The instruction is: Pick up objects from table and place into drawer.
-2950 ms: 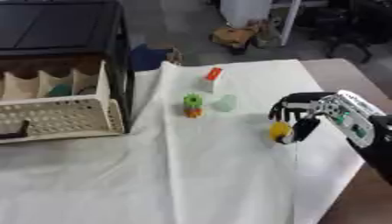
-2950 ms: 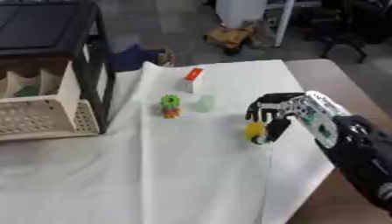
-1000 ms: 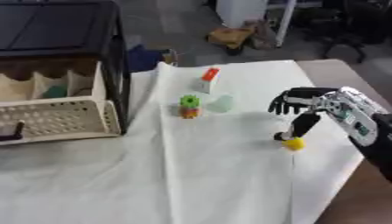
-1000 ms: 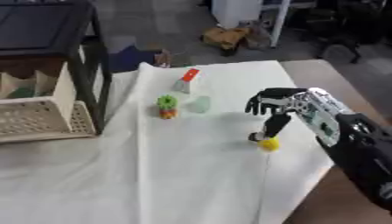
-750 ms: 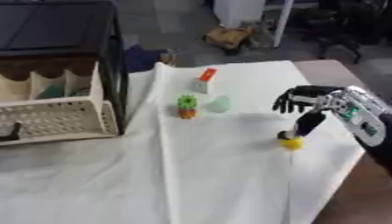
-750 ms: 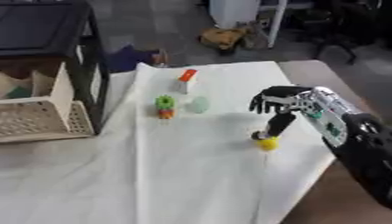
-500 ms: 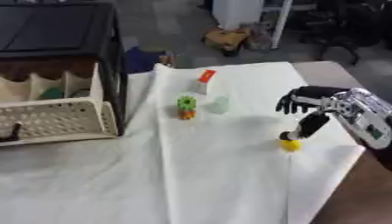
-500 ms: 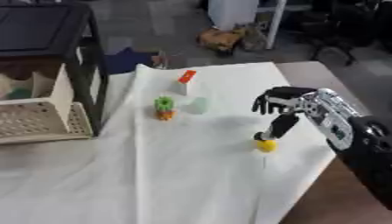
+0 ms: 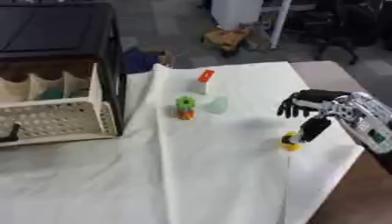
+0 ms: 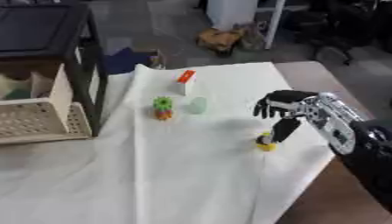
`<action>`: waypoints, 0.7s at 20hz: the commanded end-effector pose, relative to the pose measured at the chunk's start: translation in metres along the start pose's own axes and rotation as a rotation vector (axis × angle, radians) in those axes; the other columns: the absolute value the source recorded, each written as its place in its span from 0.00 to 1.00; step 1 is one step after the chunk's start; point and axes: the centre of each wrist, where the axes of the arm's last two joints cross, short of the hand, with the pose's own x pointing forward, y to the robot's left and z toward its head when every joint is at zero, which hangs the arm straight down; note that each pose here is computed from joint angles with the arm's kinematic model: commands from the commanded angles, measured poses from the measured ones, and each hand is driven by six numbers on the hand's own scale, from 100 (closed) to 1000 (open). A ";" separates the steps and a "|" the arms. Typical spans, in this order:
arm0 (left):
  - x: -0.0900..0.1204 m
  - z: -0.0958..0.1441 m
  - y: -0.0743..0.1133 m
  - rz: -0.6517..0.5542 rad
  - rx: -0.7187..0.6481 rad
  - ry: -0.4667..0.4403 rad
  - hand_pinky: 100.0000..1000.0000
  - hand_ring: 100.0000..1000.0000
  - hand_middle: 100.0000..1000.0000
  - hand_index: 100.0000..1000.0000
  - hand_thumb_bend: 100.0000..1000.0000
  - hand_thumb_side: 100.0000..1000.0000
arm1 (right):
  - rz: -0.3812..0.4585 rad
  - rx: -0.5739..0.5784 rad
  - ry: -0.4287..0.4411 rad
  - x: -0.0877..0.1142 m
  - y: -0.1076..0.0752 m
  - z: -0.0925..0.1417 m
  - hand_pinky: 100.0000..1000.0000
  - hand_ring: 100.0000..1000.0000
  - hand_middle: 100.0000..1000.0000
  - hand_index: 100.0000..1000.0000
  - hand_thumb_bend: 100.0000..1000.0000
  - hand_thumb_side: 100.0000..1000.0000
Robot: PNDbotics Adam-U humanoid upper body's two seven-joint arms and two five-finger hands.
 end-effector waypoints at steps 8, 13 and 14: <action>0.006 -0.003 0.007 -0.023 0.000 -0.023 0.26 0.26 0.28 0.54 0.00 1.00 | 0.006 0.025 0.043 -0.013 -0.003 0.007 0.56 0.68 0.63 0.80 0.37 0.22; 0.005 -0.002 0.007 -0.024 0.004 -0.021 0.26 0.26 0.28 0.54 0.00 1.00 | -0.004 0.006 0.037 -0.013 -0.006 0.008 0.56 0.68 0.63 0.81 0.41 0.25; 0.005 -0.002 0.006 -0.024 0.003 -0.021 0.26 0.26 0.28 0.54 0.00 1.00 | -0.001 -0.003 0.035 -0.011 -0.008 0.008 0.56 0.68 0.63 0.81 0.41 0.25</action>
